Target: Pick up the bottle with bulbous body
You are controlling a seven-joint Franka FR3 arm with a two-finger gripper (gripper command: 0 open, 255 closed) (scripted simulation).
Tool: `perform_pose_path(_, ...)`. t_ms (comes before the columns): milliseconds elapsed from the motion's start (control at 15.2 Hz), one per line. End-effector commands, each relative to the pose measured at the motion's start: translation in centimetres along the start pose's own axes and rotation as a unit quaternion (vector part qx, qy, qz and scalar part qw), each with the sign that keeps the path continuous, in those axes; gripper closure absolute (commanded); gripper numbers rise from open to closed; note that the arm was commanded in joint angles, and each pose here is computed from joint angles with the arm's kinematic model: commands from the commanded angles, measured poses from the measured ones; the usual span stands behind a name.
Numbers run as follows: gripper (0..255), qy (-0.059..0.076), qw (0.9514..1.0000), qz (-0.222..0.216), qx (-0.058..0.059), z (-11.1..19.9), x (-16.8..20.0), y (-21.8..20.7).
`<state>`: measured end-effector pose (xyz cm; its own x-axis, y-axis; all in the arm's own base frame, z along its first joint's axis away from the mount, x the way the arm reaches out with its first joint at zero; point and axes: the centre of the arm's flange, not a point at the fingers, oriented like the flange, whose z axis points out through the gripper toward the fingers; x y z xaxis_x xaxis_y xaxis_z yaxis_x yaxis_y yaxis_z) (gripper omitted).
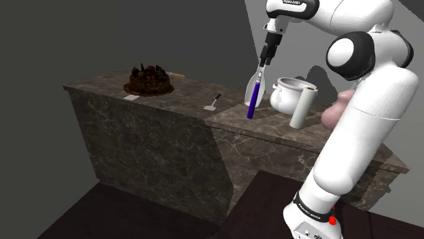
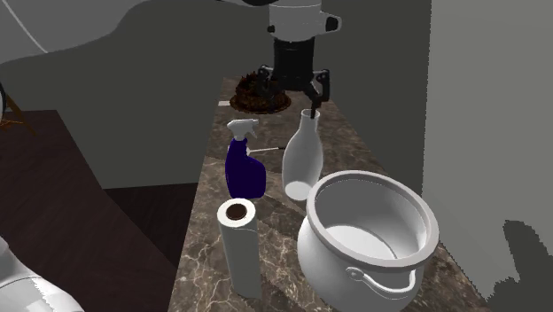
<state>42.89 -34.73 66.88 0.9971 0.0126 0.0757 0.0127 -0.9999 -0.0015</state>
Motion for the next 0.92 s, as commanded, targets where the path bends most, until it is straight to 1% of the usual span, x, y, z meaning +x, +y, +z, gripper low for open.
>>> perform_pose_path(0,0,-0.002,1.0,-0.003,0.001,0.1,0.8,2.4)
perform_pose_path(66,0,-0.002,1.0,-0.003,0.001,0.1,0.8,2.5)
perform_pose_path(528,0,-0.002,1.0,-0.003,0.001,4.0,0.5,2.5)
perform_pose_path(660,0,-0.002,1.0,-0.003,0.001,4.0,0.5,2.5)
perform_pose_path(726,255,-0.002,1.0,-0.003,0.001,4.1,0.5,2.5)
perform_pose_path(858,255,-0.002,1.0,-0.003,0.001,4.1,0.5,2.5)
